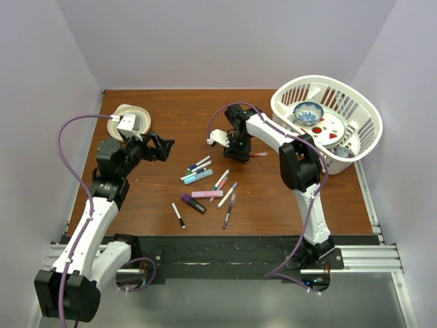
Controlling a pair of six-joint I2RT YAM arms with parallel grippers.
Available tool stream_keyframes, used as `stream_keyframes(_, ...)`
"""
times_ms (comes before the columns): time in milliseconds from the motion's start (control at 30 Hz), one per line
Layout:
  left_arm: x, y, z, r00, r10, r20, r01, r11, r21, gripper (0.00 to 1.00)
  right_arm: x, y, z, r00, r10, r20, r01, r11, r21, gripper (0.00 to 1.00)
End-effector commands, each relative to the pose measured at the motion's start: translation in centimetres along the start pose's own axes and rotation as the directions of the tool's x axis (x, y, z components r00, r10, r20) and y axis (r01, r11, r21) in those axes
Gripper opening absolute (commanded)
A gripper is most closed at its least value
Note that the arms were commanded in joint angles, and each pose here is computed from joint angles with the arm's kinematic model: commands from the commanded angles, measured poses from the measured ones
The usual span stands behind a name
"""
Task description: Open the pen caps
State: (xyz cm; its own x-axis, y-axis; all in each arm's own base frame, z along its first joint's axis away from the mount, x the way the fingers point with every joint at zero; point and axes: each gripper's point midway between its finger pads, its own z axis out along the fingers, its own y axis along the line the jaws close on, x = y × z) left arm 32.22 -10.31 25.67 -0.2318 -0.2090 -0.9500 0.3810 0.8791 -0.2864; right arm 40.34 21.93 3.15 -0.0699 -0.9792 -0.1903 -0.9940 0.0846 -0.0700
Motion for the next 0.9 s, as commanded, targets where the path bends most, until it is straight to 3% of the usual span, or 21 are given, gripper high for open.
stream_keyframes(0,-2.6,-0.9,-0.3,0.996,0.048,0.070,-0.049,0.999,0.016,1.00,0.3,-0.9,-1.1,1.000,-0.024,-0.019,0.024,1.000,0.017,0.56)
stream_keyframes(133,-2.7,-0.9,-0.3,0.996,0.050,0.073,-0.052,0.999,0.017,1.00,0.7,-1.0,-0.3,0.999,-0.029,-0.041,0.029,1.000,0.000,0.47)
stream_keyframes(167,-2.6,-0.9,-0.3,0.996,0.049,0.070,-0.051,0.999,0.016,1.00,0.9,-0.9,0.1,0.998,-0.030,-0.054,0.029,0.999,-0.017,0.40)
stream_keyframes(533,-2.1,-2.1,-0.2,0.997,0.015,0.069,-0.021,0.996,0.085,1.00,2.1,0.6,2.0,0.996,0.052,-0.077,-0.054,0.998,-0.027,0.00)
stream_keyframes(600,-1.4,-2.7,-0.1,0.999,-0.007,0.050,0.001,0.992,0.124,1.00,2.2,0.5,2.4,0.994,0.092,-0.062,-0.092,0.996,-0.005,0.00)
stream_keyframes(700,-1.0,-3.4,0.1,0.999,-0.008,0.032,0.002,0.985,0.175,1.00,1.2,-0.1,1.4,0.977,0.210,0.039,-0.211,0.977,0.032,0.00)
stream_keyframes(867,0.3,-4.6,0.5,1.000,-0.017,-0.022,0.022,0.964,0.264,1.00,-0.8,-1.4,-4.1,0.867,0.409,0.286,-0.427,0.904,-0.001,0.00)
